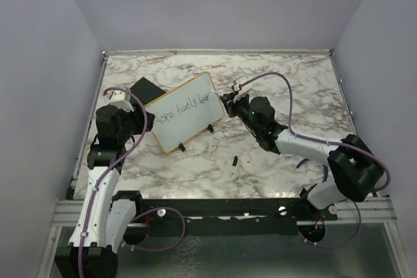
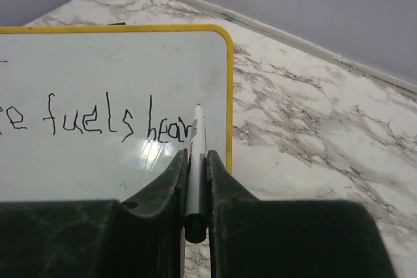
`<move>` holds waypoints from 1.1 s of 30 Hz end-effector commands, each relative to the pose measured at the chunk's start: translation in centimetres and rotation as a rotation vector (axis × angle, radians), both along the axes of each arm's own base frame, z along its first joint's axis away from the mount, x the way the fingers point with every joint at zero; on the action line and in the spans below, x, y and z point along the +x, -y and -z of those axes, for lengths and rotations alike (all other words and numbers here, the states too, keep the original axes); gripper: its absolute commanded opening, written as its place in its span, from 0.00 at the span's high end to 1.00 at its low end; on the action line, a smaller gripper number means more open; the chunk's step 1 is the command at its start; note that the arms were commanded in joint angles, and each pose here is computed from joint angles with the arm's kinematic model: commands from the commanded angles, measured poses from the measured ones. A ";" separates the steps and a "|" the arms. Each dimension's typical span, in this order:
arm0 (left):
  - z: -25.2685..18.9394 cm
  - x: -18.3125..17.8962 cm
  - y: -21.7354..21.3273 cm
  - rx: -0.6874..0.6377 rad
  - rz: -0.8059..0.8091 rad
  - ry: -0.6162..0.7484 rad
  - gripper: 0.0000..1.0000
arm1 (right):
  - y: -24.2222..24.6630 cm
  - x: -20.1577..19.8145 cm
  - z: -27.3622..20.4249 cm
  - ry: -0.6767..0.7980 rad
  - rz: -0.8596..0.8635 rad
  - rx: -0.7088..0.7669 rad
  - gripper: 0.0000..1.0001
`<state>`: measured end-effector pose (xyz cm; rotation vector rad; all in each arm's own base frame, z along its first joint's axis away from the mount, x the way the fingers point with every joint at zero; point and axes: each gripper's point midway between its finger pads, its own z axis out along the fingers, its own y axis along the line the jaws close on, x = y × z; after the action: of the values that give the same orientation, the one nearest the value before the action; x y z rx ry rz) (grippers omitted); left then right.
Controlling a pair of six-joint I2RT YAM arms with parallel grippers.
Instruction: Write a sentence on the whiteboard
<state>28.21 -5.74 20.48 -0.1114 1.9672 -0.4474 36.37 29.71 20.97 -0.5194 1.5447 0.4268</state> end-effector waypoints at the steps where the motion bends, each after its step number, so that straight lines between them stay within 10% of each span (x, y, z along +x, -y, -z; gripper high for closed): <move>1: -0.3 -0.1 0.3 -0.003 0.014 0.021 0.50 | -1.0 0.1 -0.1 -0.005 -0.024 0.008 0.99; 33: -0.3 -0.1 0.3 -0.001 0.014 0.021 0.50 | -1.7 1.1 2.0 -0.033 -0.019 -0.020 1.00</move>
<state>28.18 -5.74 20.54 -0.1108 1.9649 -0.4473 37.34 30.67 18.77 -0.5425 1.5875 0.4159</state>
